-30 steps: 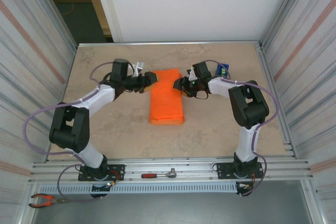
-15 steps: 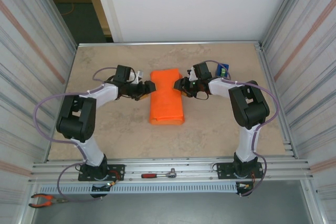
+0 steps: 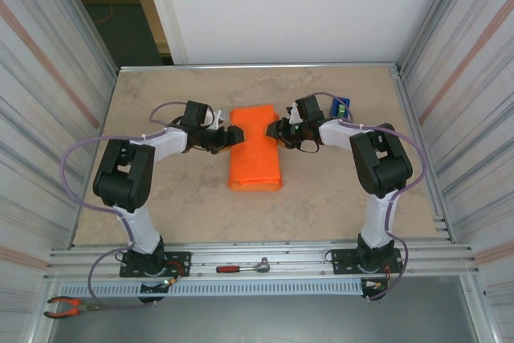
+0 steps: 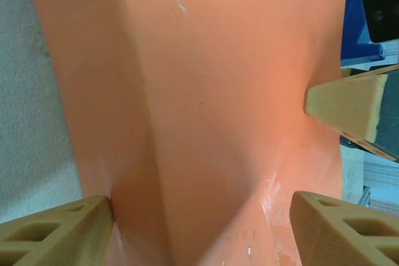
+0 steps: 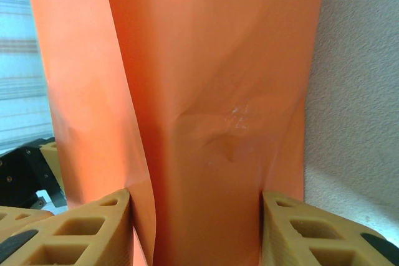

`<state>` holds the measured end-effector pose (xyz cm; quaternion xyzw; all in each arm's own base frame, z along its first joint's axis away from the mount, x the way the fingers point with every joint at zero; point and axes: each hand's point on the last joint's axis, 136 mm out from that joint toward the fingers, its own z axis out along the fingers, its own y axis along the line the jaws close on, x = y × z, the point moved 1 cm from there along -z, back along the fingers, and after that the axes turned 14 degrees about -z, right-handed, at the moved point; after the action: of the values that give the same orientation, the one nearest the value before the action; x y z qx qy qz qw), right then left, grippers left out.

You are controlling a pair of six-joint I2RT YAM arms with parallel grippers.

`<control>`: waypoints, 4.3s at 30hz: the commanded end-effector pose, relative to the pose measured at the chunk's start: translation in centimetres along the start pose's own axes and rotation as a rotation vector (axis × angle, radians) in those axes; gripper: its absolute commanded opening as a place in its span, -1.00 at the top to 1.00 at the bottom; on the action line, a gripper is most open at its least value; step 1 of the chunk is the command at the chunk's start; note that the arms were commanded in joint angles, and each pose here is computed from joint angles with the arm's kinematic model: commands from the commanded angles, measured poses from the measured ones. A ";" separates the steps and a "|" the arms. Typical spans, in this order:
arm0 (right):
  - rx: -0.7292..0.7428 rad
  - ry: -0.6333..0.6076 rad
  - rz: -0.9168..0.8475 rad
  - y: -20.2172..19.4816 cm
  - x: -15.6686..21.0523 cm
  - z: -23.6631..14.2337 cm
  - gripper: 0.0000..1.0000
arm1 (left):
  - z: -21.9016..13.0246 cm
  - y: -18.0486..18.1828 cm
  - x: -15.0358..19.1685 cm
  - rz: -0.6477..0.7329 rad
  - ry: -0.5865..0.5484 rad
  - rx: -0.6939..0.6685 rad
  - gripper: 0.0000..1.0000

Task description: Wrap the gift box in paper

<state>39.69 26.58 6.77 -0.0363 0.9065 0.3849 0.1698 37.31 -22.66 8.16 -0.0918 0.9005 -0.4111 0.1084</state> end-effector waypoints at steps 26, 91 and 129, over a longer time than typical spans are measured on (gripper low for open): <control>0.065 -0.191 0.086 -2.4 -6.1 -12.1 -0.37 | 1.7 5.7 3.4 0.045 0.045 -0.288 -0.44; -0.001 -0.407 0.301 -11.9 -6.0 -20.3 1.00 | 1.8 6.1 3.7 0.040 0.065 -0.299 -0.41; -0.001 -0.356 0.616 -17.7 0.3 -13.5 1.00 | 1.8 6.0 3.6 0.043 0.063 -0.300 -0.41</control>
<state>39.87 3.67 5.88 0.2697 0.8360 0.4109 0.2438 36.94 -22.80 6.88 -0.0623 0.9246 -0.3520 0.1314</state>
